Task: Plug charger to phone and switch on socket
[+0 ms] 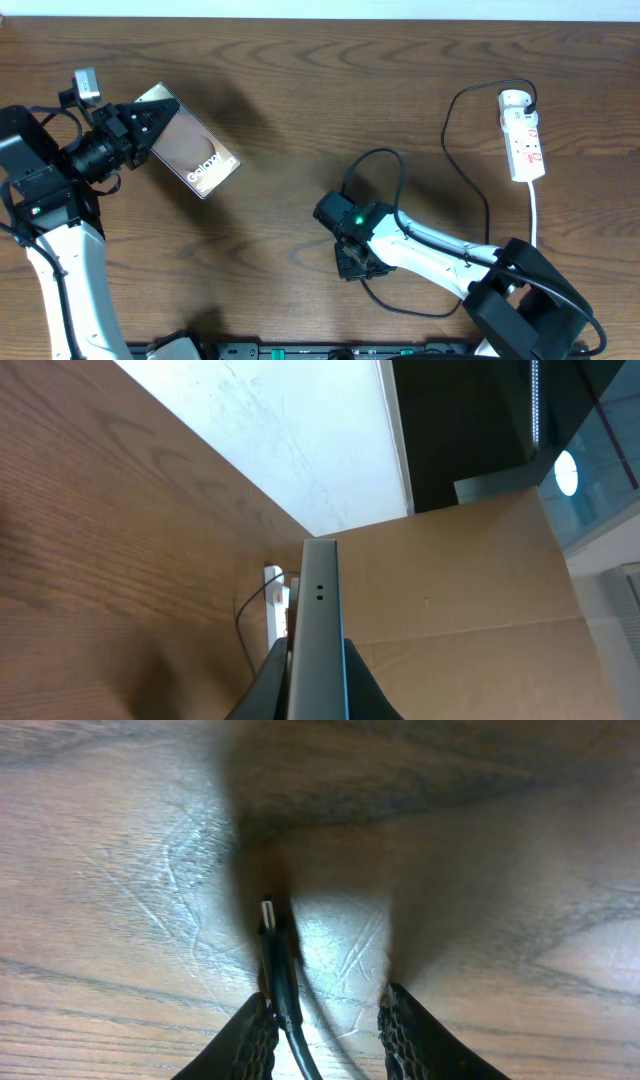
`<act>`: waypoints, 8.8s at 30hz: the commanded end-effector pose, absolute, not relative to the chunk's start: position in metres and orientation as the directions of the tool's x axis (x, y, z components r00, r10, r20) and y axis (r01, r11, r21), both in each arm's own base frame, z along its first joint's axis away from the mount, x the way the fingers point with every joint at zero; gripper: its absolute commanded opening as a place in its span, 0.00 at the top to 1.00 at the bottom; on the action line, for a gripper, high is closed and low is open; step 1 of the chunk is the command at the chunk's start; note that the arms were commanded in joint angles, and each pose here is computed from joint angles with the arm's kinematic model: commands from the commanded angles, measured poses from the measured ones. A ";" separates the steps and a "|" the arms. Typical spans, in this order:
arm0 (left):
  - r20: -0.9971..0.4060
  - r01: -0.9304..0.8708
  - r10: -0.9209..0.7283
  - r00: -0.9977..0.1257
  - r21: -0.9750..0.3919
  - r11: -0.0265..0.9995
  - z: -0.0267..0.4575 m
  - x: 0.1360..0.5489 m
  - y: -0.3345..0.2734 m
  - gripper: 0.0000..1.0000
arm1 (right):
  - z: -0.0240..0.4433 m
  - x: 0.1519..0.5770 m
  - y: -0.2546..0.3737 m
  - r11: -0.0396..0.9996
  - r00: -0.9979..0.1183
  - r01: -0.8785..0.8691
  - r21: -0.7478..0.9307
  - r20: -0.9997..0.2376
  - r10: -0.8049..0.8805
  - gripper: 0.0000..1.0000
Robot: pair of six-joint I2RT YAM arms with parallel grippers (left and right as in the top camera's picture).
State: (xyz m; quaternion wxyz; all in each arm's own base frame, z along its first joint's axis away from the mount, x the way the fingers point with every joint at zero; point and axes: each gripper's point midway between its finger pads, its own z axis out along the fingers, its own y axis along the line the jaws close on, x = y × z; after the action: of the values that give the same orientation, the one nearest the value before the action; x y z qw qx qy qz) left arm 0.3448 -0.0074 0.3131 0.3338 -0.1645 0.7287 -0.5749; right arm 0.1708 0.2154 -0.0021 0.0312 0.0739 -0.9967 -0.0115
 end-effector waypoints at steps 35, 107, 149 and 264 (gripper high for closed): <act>-0.314 0.174 -0.600 -0.736 -0.944 0.281 0.316 0.341 -0.012 0.93 | -0.006 0.167 0.223 0.966 -0.965 -0.251 0.063 0.064 -0.255 0.99; -0.498 0.438 -0.380 -0.780 -0.867 0.238 0.342 0.319 -0.057 0.93 | 0.261 0.206 0.344 -0.369 -0.608 -0.572 0.733 -0.681 -0.408 0.99; -0.412 0.325 -0.472 -0.780 -0.910 0.258 0.341 0.342 -0.069 0.93 | 0.264 0.208 0.353 -0.345 -0.630 -0.542 0.767 -0.642 -0.437 0.99; -0.507 0.464 -0.351 -0.787 -0.862 0.205 0.364 0.320 -0.080 0.92 | 0.270 0.195 0.372 -0.210 -0.608 -0.618 0.758 -0.630 -0.483 0.99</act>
State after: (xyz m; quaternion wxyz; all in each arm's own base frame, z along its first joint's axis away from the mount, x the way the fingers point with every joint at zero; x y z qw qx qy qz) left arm 0.3229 -0.0727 0.3574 0.3241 0.0273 0.7080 -0.6269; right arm 0.1932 0.3707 0.2726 -0.0640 0.4501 -0.6197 -0.6397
